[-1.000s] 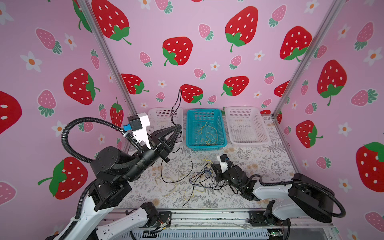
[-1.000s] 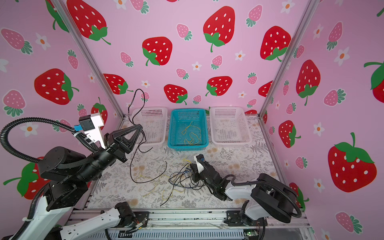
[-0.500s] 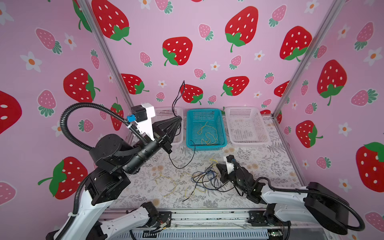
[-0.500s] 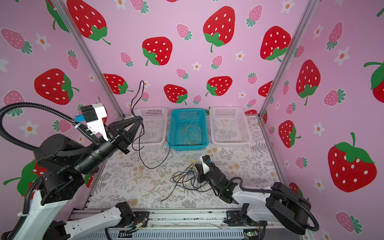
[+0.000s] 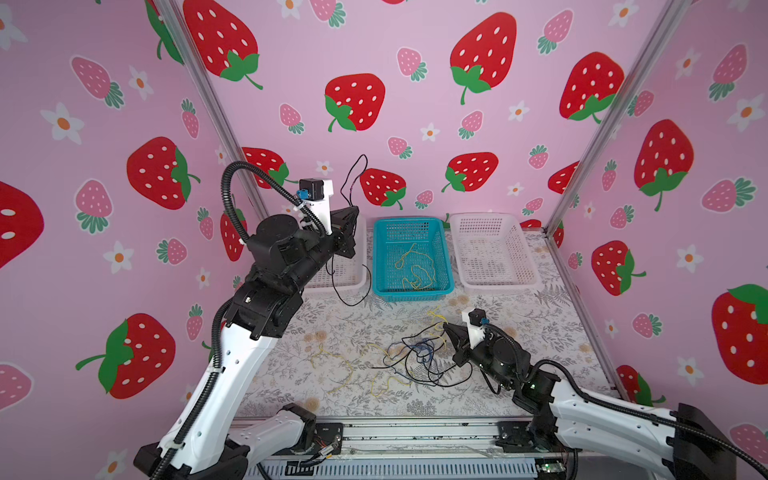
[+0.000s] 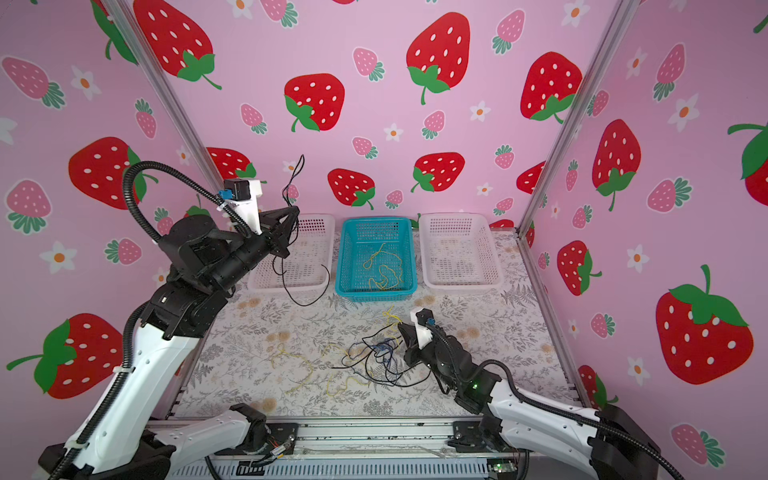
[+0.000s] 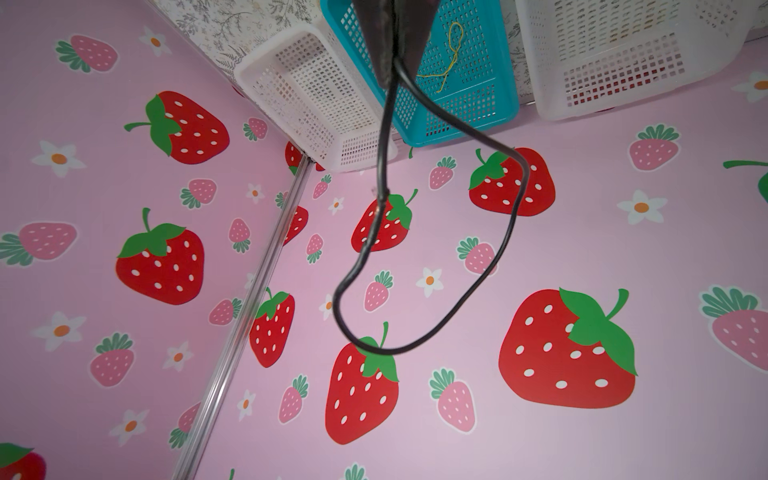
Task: Untangle the cables
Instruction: 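Carry the lifted black wire with the left gripper over the nearby white basket, then open the left gripper to drop the black wire into the white basket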
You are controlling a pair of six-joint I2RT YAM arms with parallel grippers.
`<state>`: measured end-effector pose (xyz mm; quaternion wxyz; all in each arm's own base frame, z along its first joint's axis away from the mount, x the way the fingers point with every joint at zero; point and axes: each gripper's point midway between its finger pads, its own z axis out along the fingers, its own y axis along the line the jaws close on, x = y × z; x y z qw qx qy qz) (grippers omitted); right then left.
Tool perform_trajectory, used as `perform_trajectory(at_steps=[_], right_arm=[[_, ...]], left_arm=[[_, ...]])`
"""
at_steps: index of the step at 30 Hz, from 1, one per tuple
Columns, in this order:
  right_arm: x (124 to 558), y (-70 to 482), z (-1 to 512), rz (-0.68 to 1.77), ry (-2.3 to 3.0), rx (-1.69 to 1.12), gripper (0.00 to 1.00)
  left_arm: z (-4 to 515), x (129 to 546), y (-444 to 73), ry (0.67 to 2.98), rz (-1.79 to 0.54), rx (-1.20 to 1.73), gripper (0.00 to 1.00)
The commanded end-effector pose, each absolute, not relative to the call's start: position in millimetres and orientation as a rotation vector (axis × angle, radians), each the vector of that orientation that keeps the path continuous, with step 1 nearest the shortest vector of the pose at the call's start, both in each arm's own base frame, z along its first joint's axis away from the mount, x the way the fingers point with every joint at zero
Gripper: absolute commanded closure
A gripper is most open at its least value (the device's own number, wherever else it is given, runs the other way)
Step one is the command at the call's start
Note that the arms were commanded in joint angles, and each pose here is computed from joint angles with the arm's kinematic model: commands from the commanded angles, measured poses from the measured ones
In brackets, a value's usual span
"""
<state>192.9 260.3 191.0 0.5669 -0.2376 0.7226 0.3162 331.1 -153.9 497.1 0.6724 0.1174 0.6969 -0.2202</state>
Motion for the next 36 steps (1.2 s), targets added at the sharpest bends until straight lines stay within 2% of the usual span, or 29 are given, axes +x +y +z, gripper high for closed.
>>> perform_trajectory(at_steps=[1,9,19,26,36], right_arm=[[186.1,262.3,203.5,0.776,1.68,-0.597,1.0],[169.8,262.0,206.0,0.853,1.679,-0.646,1.0],[155.4,247.2,216.2,0.887,1.649,-0.65,1.0],[148.2,240.2,229.5,0.912,1.615,-0.652,1.0],[143.0,244.7,235.0,0.951,1.601,-0.674,1.0]], left_arm=[[497.5,351.6,-147.4,1.526,-0.439,0.268,1.0],[468.9,411.5,-121.1,1.546,-0.227,0.2,1.0],[408.8,472.4,-90.8,1.647,-0.135,0.117,1.0],[359.8,500.2,-51.2,1.731,-0.078,0.025,1.0],[302.7,515.2,-40.0,1.85,-0.07,0.007,1.0]])
